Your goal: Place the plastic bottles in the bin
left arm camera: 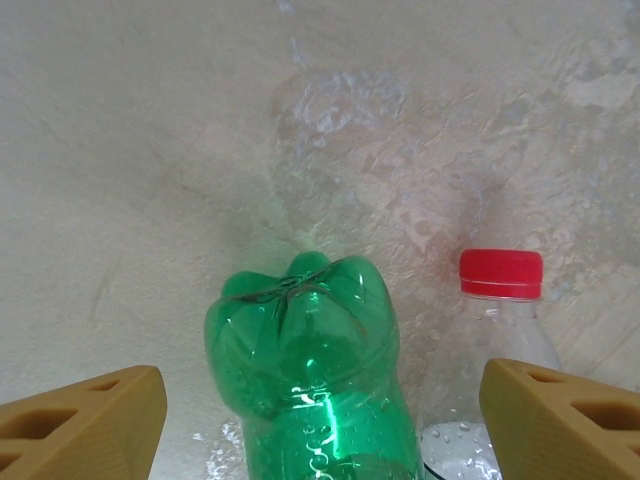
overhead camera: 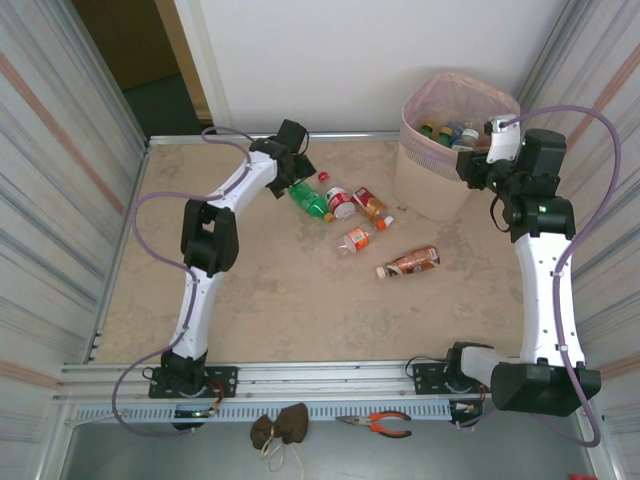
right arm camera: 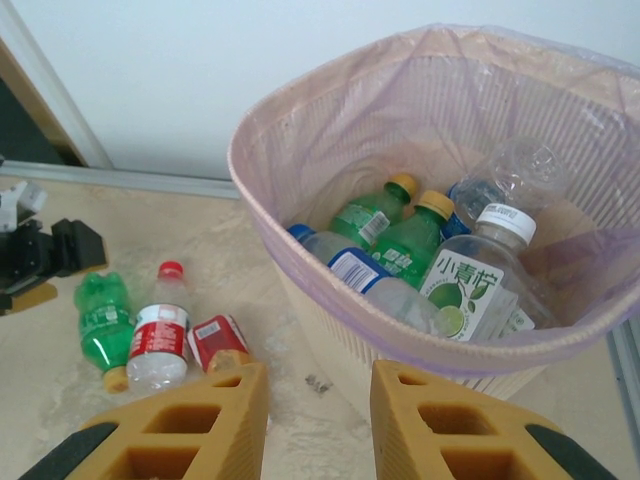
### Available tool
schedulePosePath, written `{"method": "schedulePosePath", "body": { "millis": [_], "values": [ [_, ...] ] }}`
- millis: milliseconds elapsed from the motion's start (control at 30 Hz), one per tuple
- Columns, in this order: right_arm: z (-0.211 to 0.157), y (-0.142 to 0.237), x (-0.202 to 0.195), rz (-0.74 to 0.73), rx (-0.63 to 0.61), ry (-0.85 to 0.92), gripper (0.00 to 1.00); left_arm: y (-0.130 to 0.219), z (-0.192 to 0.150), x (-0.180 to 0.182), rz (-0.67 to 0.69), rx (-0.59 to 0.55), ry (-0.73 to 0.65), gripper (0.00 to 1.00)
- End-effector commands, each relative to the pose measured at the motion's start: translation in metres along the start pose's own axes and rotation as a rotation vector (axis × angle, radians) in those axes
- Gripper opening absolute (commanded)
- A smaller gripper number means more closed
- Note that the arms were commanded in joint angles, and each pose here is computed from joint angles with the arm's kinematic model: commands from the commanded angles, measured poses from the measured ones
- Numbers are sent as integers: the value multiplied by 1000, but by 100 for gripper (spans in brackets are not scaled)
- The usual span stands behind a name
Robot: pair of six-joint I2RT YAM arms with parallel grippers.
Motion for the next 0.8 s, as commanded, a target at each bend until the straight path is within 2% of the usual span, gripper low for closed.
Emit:
{"method": "schedulePosePath", "body": {
  "millis": [0,267,433,600,767],
  "values": [
    [-4,5,3,-1,2,19,31,-13,-8,2,-14,72,104,82],
    [-6,5,4,0,1,30,31,-36,-19,4,-26,134,163,80],
    [-8,7,5,2,2,31,31,-47,-29,6,-29,163,183,74],
    [-6,12,8,2,-12,40,32,-45,-27,5,-46,153,191,66],
    [-3,16,12,9,-24,50,32,-37,-22,7,-45,130,184,63]
  ]
}}
Point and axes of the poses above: each hand's point on the last joint's axis, 136 mm out from that joint toward the fingers, its own y axis back along the fingers, its own x axis along the line the jaws close on, z = x × y, the point moved 1 cm from there along y, back along the fingers, and after that the axes turned 9 degrees about -y, right-handed, at the moved point
